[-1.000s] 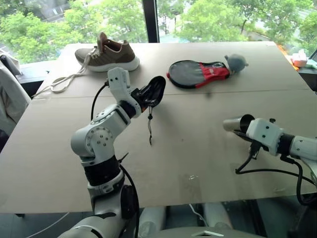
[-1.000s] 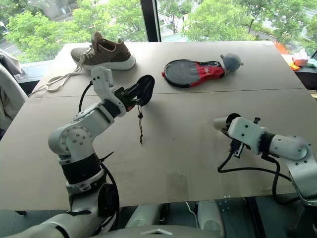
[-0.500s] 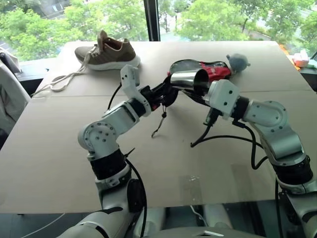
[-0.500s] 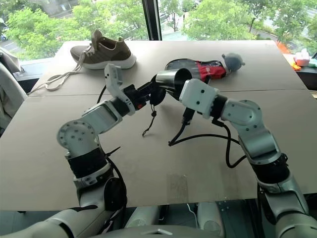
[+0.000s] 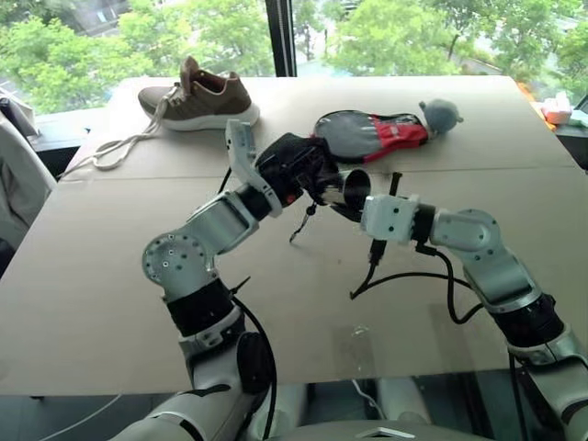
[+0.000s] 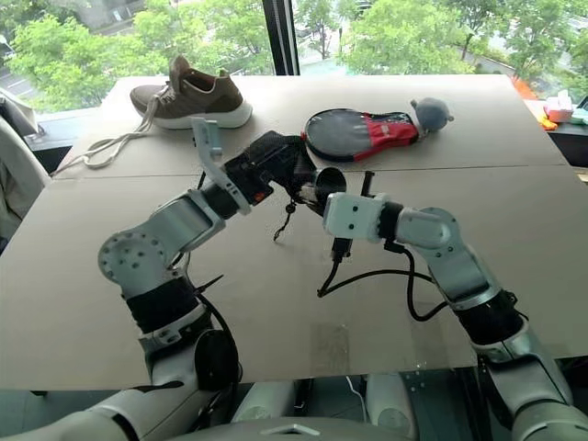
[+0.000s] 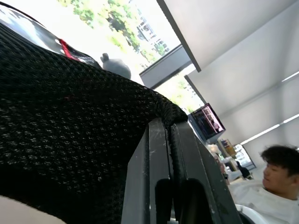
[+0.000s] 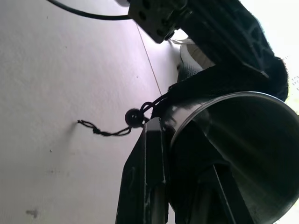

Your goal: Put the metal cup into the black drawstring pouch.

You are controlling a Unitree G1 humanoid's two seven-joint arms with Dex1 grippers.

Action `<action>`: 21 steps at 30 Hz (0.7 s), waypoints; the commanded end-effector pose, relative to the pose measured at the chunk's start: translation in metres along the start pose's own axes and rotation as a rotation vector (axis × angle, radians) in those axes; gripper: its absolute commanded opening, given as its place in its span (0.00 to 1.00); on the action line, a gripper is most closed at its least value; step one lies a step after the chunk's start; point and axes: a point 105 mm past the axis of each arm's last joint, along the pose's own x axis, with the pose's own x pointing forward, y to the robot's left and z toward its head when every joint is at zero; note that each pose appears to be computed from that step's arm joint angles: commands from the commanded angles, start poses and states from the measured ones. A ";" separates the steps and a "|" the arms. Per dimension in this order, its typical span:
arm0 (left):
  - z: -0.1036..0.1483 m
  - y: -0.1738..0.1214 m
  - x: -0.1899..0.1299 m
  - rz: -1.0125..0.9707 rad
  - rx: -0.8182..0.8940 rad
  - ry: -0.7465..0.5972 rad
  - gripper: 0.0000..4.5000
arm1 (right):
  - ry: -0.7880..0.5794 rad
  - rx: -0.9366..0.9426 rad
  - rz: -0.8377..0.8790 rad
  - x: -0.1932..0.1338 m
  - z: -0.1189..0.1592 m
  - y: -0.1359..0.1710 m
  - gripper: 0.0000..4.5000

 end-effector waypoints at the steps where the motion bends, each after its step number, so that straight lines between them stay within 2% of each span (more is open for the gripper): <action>1: 0.004 -0.022 -0.001 -0.101 0.003 -0.002 0.00 | 0.044 -0.177 0.058 -0.001 -0.003 0.002 0.01; 5: -0.005 -0.031 -0.006 -0.142 0.002 0.042 0.00 | 0.099 -0.321 0.041 0.001 -0.010 -0.006 0.01; 8: -0.011 -0.035 -0.005 -0.155 -0.006 0.066 0.00 | 0.097 -0.319 -0.015 0.007 -0.010 -0.013 0.01; 11: -0.015 -0.037 -0.006 -0.164 -0.006 0.091 0.00 | 0.019 -0.067 -0.165 0.013 -0.001 -0.024 0.01; 15: -0.016 -0.035 -0.008 -0.152 -0.014 0.099 0.00 | -0.143 0.370 -0.389 0.009 0.007 -0.047 0.01; 21: -0.016 -0.034 -0.011 -0.153 -0.017 0.108 0.00 | -0.322 0.814 -0.534 -0.006 0.000 -0.060 0.01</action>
